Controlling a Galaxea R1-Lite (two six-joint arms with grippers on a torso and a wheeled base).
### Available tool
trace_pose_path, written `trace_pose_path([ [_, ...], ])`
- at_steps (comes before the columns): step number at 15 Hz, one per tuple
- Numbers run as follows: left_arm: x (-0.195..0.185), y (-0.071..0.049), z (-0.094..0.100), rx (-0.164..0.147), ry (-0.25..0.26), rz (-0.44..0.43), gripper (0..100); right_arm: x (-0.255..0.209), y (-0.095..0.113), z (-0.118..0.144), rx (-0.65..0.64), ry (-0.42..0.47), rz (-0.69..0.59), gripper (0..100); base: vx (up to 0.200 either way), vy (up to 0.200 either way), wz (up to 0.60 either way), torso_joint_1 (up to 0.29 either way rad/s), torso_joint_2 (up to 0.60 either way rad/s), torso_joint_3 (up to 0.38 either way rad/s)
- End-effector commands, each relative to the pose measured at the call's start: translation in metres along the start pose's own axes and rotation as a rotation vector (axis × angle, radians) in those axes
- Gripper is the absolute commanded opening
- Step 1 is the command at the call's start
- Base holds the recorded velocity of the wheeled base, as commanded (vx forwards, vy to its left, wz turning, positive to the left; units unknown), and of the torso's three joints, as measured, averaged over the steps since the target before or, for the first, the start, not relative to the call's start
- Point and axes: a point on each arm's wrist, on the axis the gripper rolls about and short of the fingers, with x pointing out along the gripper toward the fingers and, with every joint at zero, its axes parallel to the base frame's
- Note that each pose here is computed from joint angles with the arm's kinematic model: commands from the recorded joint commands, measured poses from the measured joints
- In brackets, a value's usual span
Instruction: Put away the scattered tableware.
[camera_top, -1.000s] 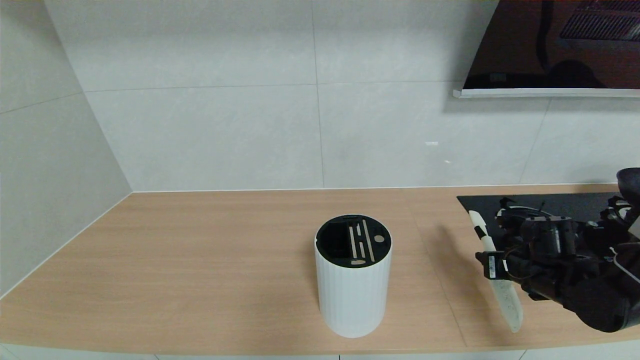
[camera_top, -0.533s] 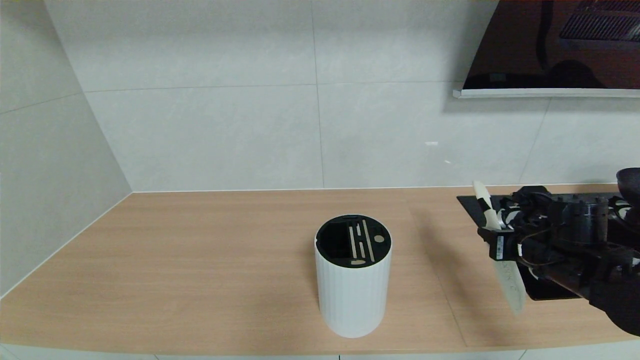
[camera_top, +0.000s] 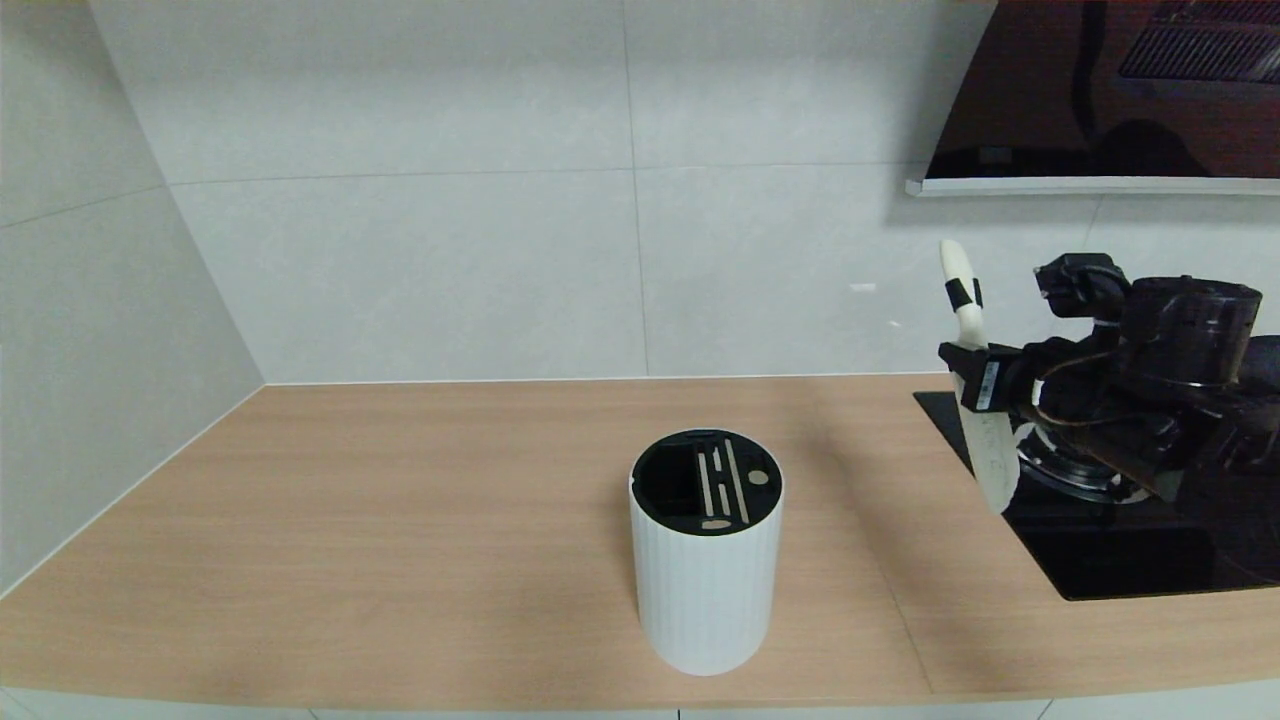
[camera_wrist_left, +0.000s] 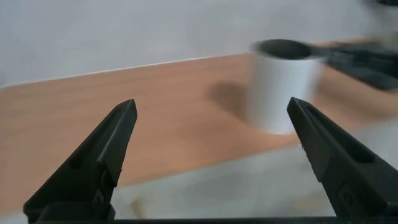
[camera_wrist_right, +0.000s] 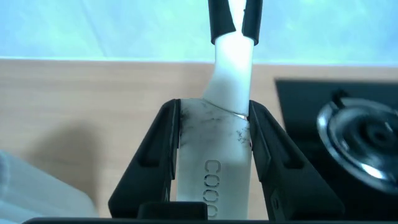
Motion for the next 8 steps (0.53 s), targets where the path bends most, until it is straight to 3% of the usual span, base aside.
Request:
trace_pose_path([
  [1, 0.056, 0.021, 0.071, -0.074, 0.137, -0.172, 100, 0.005, 0.021, 0.030, 0.001, -0.045, 0.057, 0, 0.000, 0.000, 0.00, 0.000, 0.00, 0.000],
  [2, 0.063, 0.024, 0.076, -0.081, 0.149, -0.182, 100, 0.004, 0.024, 0.031, -0.001, -0.041, 0.068, 0, 0.000, 0.000, 0.00, 0.000, 0.00, 0.000],
  [3, 0.095, 0.037, 0.095, -0.107, 0.194, -0.196, 100, 0.000, 0.038, 0.033, -0.005, -0.027, 0.111, 0, 0.000, 0.000, 0.00, 0.000, 0.00, 0.000],
  [6, 0.170, 0.054, 0.096, -0.143, 0.250, -0.293, 100, -0.020, 0.077, 0.023, -0.022, 0.013, 0.239, 0, 0.000, 0.000, 0.00, 0.000, 0.00, 0.000],
  [7, 0.180, 0.053, 0.092, -0.171, 0.263, -0.310, 100, -0.023, 0.083, 0.021, -0.026, 0.017, 0.261, 0, 0.000, 0.000, 0.00, 0.000, 0.00, 0.000],
  [8, 0.194, 0.050, 0.087, -0.228, 0.277, -0.343, 100, -0.027, 0.090, 0.021, -0.028, 0.018, 0.284, 0, 0.000, 0.000, 0.00, 0.000, 0.00, 0.000],
])
